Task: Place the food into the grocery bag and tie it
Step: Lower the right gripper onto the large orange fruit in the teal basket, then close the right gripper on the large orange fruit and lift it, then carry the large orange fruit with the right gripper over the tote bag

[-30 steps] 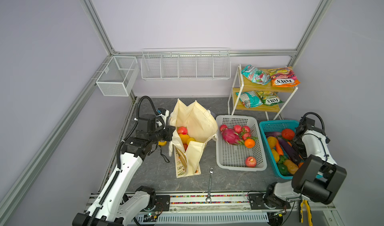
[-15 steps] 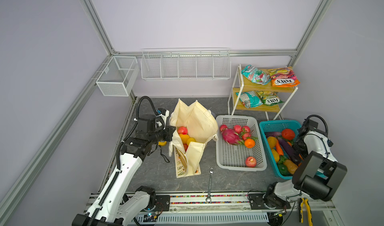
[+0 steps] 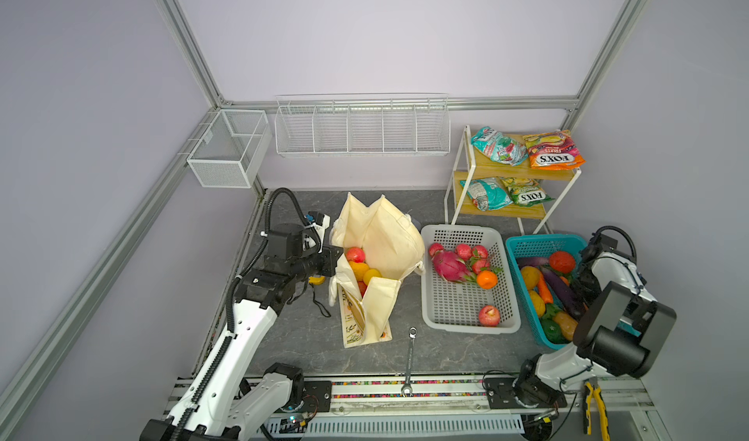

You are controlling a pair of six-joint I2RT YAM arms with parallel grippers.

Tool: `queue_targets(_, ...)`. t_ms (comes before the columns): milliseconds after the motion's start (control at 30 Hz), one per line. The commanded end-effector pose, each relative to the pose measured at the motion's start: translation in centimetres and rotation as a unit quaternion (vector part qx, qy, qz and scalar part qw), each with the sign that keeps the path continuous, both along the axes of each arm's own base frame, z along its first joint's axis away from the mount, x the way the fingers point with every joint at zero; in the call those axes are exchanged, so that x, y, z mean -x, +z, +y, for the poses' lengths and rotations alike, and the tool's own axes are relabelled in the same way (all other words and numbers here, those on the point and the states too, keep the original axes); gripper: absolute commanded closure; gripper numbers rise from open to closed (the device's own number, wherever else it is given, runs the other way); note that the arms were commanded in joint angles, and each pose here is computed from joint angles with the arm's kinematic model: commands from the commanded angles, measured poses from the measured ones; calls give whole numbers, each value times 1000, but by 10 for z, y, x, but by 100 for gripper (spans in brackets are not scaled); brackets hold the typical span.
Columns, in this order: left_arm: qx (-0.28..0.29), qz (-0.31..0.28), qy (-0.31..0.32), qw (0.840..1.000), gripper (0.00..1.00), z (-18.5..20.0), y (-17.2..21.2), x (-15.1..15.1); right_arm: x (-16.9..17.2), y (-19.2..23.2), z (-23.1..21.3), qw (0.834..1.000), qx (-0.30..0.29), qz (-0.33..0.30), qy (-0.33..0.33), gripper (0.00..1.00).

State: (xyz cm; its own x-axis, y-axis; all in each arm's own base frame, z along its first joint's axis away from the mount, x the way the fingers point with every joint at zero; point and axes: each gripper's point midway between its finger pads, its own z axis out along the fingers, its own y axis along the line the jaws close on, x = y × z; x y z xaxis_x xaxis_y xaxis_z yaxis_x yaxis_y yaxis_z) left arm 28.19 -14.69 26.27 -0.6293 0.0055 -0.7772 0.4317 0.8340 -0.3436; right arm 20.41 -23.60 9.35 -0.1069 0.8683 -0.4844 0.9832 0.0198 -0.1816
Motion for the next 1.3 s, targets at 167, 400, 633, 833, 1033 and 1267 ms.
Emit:
queue_targets(167, 14, -22, -14, 1000, 100, -5, 12, 4, 1, 8, -6, 1000, 19, -17, -13, 36)
queue_targets(400, 15, -23, -13, 1000, 100, -5, 12, 4, 2, 7, -2, 1000, 11, -25, -14, 50)
queue_targets(633, 14, -23, -12, 1000, 100, -5, 12, 4, 1, 38, 23, 996, 3, -88, 21, 53)
queue_targets(833, 14, -22, -12, 1000, 100, -5, 11, 3, -3, 93, 55, 981, 25, -160, 103, 54)
queue_targets(1033, 17, -21, -15, 1000, 100, -6, 11, 4, -27, 133, 126, 937, 1, -247, 246, 54)
queue_targets(1267, 15, -19, -14, 1000, 100, -6, 9, 3, -47, 155, 222, 878, -19, -242, 413, 54)
